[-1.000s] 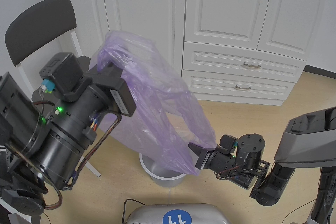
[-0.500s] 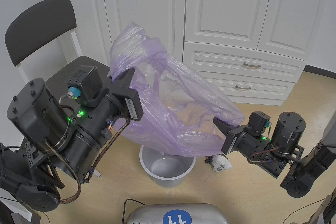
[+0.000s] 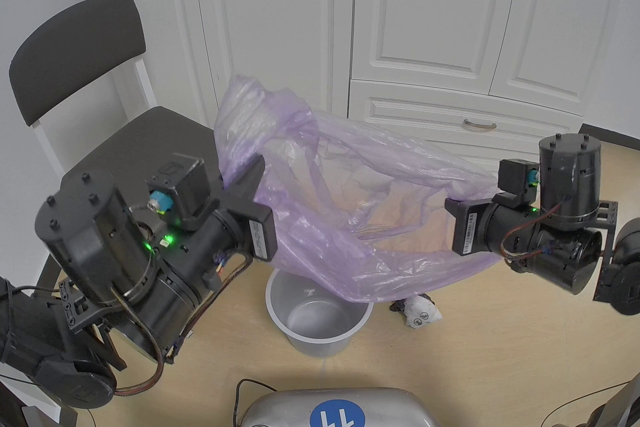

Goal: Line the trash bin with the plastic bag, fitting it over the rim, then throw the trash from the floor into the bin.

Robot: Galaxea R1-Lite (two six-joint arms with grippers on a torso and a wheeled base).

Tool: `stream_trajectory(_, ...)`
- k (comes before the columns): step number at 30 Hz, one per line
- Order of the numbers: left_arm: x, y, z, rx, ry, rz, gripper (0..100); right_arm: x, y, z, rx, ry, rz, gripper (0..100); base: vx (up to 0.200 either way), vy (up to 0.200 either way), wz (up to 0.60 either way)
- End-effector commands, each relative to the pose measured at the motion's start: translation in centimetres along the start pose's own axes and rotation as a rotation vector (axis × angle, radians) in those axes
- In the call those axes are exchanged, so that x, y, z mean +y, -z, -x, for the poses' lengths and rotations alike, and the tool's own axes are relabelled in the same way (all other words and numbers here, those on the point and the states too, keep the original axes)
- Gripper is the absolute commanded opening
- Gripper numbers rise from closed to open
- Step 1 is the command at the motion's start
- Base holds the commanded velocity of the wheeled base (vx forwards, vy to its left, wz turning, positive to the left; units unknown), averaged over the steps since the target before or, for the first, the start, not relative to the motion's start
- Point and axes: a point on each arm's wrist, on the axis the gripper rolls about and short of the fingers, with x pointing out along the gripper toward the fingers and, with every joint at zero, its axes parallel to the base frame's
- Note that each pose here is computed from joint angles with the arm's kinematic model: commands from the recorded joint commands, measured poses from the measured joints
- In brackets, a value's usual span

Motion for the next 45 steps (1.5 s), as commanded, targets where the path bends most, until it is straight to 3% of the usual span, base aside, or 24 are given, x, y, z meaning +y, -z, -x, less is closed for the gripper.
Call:
stream_trajectory(1, 0.8, 4.3, 0.9, 0.271, 0.079, -0.112, 0, -3.1, -2.1, 3.5, -0.010, 0.171, 0.129, 0, 0.000, 0.000, 0.00)
stream_trajectory(2, 1.3, 4.9, 0.7, 0.324, 0.090, -0.129, 0, -3.4, -1.4, 3.3, -0.016, 0.177, 0.190, 0, 0.000, 0.000, 0.00)
stream_trajectory(6, 2.1, 6.1, 0.0, 0.397, 0.091, -0.145, 0, -4.4, -0.8, 1.8, -0.076, 0.223, 0.245, 0, 0.000, 0.000, 0.00)
stream_trajectory(11, 3.6, 7.1, -1.2, 0.423, 0.027, -0.152, 0, -5.6, 0.8, -1.1, -0.056, 0.287, 0.319, 0, 0.000, 0.000, 0.00)
stream_trajectory(18, 5.4, 8.0, -2.8, 0.445, -0.040, -0.146, 0, -7.4, 1.6, -4.9, -0.084, 0.367, 0.321, 0, 0.000, 0.000, 0.00)
stream_trajectory(29, 7.5, 9.0, -4.9, 0.411, -0.079, -0.116, 0, -8.7, 3.1, -6.9, -0.016, 0.401, 0.343, 0, 0.000, 0.000, 0.00)
stream_trajectory(37, 7.7, 10.9, -6.1, 0.411, -0.089, -0.116, 0, -9.7, 5.8, -7.0, 0.113, 0.405, 0.476, 0, 0.000, 0.000, 0.00)
stream_trajectory(45, 8.5, 11.3, -5.9, 0.428, -0.038, -0.104, 0, -10.3, 7.5, -6.0, 0.202, 0.393, 0.589, 0, 0.000, 0.000, 0.00)
